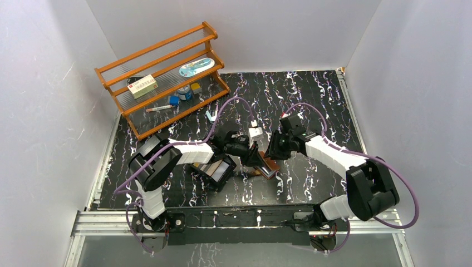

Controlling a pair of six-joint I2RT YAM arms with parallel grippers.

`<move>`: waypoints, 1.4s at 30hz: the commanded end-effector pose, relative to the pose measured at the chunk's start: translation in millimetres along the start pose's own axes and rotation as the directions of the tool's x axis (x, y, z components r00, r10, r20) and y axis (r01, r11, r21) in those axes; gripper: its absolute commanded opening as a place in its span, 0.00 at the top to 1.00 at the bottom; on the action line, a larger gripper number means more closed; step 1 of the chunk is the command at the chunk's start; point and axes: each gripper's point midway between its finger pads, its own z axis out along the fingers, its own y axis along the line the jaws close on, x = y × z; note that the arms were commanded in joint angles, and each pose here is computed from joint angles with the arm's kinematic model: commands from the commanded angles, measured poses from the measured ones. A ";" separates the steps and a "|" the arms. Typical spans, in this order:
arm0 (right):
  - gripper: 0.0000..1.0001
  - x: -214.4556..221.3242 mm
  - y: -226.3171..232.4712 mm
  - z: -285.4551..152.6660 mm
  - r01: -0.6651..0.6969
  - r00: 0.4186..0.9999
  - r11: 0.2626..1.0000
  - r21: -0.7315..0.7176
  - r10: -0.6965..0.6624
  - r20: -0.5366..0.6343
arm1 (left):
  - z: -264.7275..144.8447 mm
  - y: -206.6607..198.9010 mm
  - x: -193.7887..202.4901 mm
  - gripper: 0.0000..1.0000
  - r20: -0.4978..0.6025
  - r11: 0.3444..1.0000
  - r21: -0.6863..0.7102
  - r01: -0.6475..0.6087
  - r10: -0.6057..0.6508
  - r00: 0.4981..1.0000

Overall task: Put the credit cards into the card holder
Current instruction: Close the card holder at the center of the board.

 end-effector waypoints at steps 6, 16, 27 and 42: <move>0.62 9.5 8.2 7.2 -0.061 0.998 0.996 -0.067 0.060 -0.016 | -2.5 -12.5 -4.9 0.81 -0.057 0.988 0.100 -0.121 0.127 0.990; 0.65 27.7 -3.8 16.6 -0.047 0.998 0.998 -0.038 0.045 -0.053 | -17.8 -2.5 -21.9 0.80 -0.051 0.996 -0.061 -0.071 0.068 0.996; 0.62 21.7 2.1 13.4 0.149 0.989 0.985 -0.089 -0.146 0.036 | -31.4 34.6 -28.9 0.84 -0.018 0.852 -0.300 0.430 -0.455 0.890; 0.63 21.2 10.6 5.3 0.263 0.962 0.951 -0.162 -0.245 0.123 | -5.2 32.1 26.8 0.92 -0.119 0.616 -0.299 0.729 -0.782 0.612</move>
